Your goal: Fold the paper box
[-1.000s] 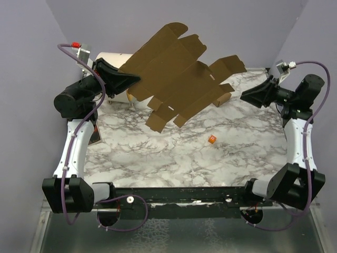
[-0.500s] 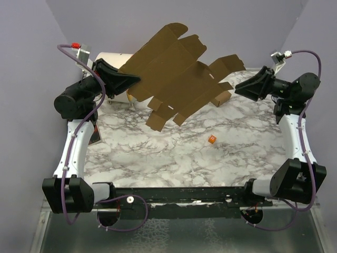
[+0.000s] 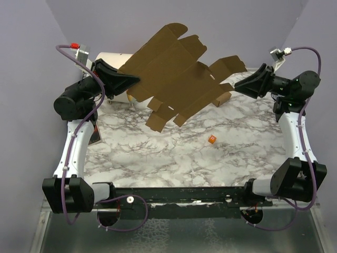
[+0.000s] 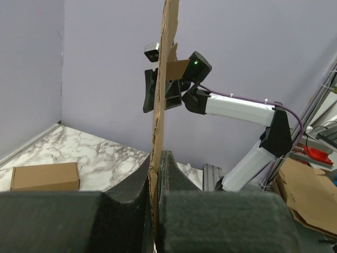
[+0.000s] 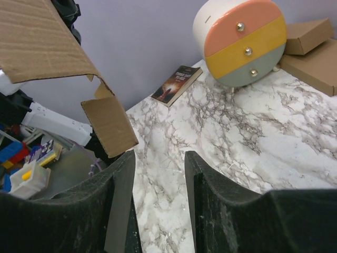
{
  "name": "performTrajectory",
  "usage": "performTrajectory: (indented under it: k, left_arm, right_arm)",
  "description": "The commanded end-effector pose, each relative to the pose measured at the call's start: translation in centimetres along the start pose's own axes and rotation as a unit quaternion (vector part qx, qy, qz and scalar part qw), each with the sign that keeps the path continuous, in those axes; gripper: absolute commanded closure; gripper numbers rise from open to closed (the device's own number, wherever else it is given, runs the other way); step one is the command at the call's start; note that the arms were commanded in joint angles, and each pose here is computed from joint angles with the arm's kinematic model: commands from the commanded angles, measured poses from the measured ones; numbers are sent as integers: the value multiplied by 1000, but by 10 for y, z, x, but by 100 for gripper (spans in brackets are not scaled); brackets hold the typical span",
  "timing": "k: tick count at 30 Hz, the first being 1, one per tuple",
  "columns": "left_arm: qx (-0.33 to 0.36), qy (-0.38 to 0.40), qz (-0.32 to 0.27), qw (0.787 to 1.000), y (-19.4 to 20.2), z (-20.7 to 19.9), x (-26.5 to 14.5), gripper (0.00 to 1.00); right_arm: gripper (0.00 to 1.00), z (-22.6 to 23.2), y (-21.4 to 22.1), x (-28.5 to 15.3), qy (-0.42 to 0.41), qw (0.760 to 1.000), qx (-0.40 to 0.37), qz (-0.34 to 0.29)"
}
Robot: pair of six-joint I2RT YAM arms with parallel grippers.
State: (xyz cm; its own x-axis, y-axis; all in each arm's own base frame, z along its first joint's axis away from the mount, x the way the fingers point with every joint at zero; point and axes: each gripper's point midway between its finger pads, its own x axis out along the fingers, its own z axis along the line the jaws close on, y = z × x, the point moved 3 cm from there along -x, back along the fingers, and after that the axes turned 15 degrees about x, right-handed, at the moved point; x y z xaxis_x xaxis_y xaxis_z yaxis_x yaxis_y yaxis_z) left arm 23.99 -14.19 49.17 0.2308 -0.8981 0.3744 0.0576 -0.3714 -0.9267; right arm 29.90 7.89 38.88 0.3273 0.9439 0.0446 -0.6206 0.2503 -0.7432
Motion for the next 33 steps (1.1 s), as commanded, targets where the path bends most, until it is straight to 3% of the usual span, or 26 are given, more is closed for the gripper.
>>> performTrajectory:
  k: [1, 12, 19, 33]
  left_arm:
    - [20, 4, -13, 1000, -9, -5, 0, 100]
    - [18, 4, -11, 1000, -8, -6, 0, 100]
    - [17, 2, -14, 1000, -7, -2, 0, 100]
    - [19, 5, -16, 1000, -9, -5, 0, 100]
  right_arm:
    - [59, 9, -9, 5, -5, 1000, -23, 0]
    - [66, 26, -9, 20, -33, 998, -53, 27]
    - [57, 39, 14, 20, -54, 995, -63, 56]
    - [54, 44, 25, 36, -73, 994, -46, 64]
